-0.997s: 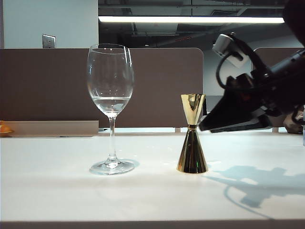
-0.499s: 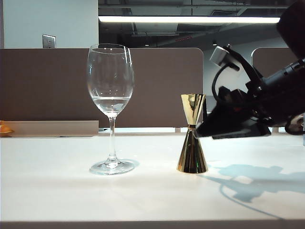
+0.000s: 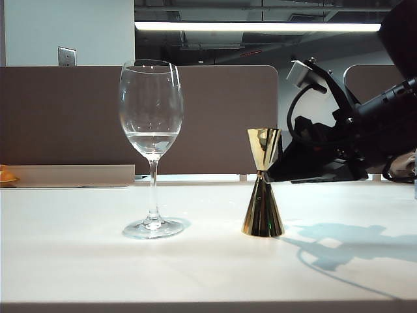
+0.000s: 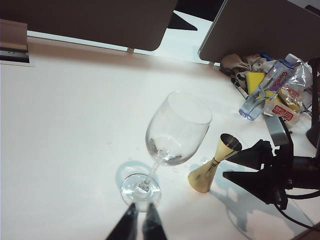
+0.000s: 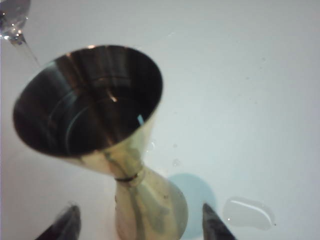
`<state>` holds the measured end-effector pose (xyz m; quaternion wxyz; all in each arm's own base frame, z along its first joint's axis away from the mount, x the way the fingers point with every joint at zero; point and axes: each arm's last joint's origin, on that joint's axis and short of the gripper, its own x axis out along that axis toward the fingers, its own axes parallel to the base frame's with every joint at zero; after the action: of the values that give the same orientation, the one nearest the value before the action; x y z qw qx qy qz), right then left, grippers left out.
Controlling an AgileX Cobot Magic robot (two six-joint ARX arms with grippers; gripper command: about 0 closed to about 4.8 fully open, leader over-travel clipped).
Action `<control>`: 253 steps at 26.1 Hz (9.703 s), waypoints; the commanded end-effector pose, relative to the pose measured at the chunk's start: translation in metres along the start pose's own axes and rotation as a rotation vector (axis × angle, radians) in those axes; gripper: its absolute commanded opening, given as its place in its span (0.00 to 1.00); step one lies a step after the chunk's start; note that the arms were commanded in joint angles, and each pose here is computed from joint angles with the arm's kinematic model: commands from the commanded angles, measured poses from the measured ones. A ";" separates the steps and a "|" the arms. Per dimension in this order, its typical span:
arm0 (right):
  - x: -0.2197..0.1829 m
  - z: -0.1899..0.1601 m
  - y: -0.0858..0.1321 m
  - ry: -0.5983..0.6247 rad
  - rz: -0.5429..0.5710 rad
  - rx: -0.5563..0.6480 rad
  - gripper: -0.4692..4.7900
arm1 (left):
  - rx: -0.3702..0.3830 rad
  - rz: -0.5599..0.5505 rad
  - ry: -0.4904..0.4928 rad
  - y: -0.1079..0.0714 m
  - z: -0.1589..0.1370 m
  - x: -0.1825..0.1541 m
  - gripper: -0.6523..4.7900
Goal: Pick up the jigger and pour the water inside into the glass.
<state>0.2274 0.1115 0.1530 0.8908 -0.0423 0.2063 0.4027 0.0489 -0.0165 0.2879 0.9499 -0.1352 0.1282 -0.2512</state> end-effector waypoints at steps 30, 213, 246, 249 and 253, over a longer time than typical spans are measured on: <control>0.022 0.014 -0.008 -0.052 0.079 0.026 0.67 | 0.003 0.000 -0.009 -0.001 0.001 -0.001 0.17; 0.045 0.202 0.077 0.103 -0.132 -0.522 0.09 | 0.209 -0.043 0.009 -0.001 0.000 0.000 0.16; 0.045 0.193 0.092 0.243 -0.210 -0.845 0.09 | 0.209 -0.043 0.009 -0.001 0.000 0.000 0.16; 0.045 0.194 0.091 0.248 -0.215 -0.866 0.09 | 0.209 -0.043 0.009 -0.001 0.000 0.000 0.16; 0.045 0.193 0.095 0.270 -0.248 -0.931 0.09 | 0.209 -0.043 0.009 -0.001 0.000 0.000 0.16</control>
<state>0.2500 0.2521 0.3152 0.7824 -0.5053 0.1249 0.3420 0.0480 -0.0175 0.2866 0.9523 -0.0398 0.1087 -0.2824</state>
